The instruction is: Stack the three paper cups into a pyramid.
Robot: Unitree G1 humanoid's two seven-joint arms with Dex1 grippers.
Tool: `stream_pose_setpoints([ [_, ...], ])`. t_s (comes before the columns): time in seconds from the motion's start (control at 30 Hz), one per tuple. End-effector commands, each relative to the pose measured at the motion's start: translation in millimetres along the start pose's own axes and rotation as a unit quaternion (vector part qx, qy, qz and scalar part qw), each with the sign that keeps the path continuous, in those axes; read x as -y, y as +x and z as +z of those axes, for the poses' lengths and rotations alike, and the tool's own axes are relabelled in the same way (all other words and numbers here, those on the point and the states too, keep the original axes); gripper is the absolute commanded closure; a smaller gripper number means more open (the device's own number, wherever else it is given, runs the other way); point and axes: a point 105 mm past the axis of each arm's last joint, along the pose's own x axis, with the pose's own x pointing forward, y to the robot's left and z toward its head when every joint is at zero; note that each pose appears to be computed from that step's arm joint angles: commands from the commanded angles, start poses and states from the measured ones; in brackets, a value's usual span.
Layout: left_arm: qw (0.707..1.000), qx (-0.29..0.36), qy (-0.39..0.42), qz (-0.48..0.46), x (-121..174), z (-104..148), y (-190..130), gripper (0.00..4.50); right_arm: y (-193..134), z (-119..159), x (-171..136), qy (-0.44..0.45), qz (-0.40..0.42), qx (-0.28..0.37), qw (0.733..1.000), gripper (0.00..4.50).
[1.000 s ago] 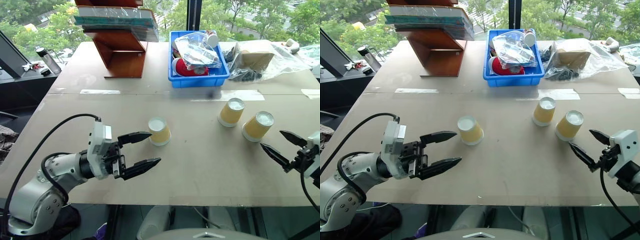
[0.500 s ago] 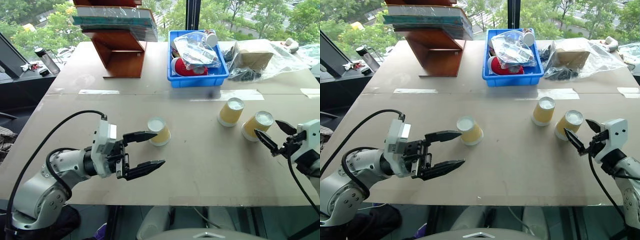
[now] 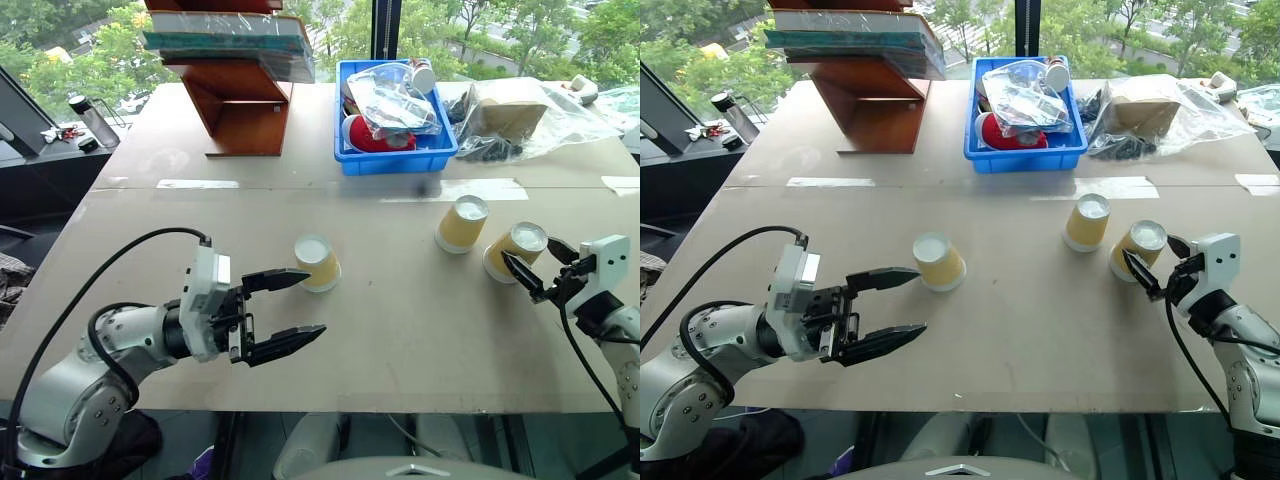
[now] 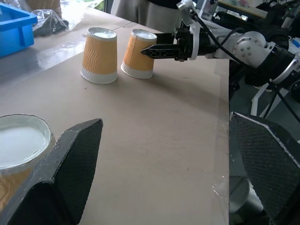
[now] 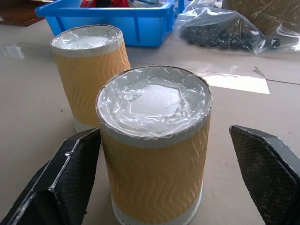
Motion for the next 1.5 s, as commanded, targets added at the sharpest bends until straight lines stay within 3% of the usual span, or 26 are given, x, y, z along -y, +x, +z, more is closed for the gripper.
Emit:
stream_pose_setpoints([
  [0.03, 0.999, 0.012, 0.031, -0.006, 5.6, 10.4, 0.6, 0.00, 1.3, 15.2, 0.8, 0.000, 0.000, 0.035, 0.999, 0.20],
  [0.4, 0.999, 0.015, 0.036, -0.004, 7.6, 12.1, 2.0, 0.00, 6.1, 17.0, -2.4, 0.011, 0.007, 0.041, 0.999, 0.20],
  [0.5, 0.999, 0.014, 0.036, -0.003, 7.8, 11.9, 1.8, 0.00, 6.9, 17.3, -4.1, 0.011, 0.009, 0.043, 0.999, 0.96],
  [0.57, 0.999, 0.013, 0.035, -0.001, 7.7, 11.2, 1.5, 0.00, 7.2, 17.5, -5.5, 0.007, 0.012, 0.042, 0.999, 1.81],
  [0.83, 0.999, 0.010, 0.033, 0.001, 5.3, 7.6, -0.5, 0.00, 3.0, 27.6, -5.2, -0.015, 0.020, 0.044, 0.999, 1.81],
  [0.93, 0.999, 0.009, 0.031, 0.003, 3.7, 5.7, -1.5, 0.00, -10.7, 34.8, -11.8, -0.035, 0.061, 0.028, 0.997, 1.81],
  [1.2, 1.000, 0.006, 0.022, 0.000, 0.7, -2.7, -4.4, 0.00, -37.3, 42.8, -78.1, -0.028, 0.247, -0.024, 0.968, 1.81],
  [1.37, 1.000, 0.004, 0.023, 0.002, 0.2, -5.8, -8.5, 0.00, -23.0, 41.5, -110.5, -0.040, 0.273, -0.002, 0.961, 1.81],
  [1.5, 1.000, -0.003, 0.020, 0.010, 2.9, -9.8, -15.8, 0.00, -8.5, 37.1, -115.6, -0.053, 0.260, 0.013, 0.964, 1.81],
])
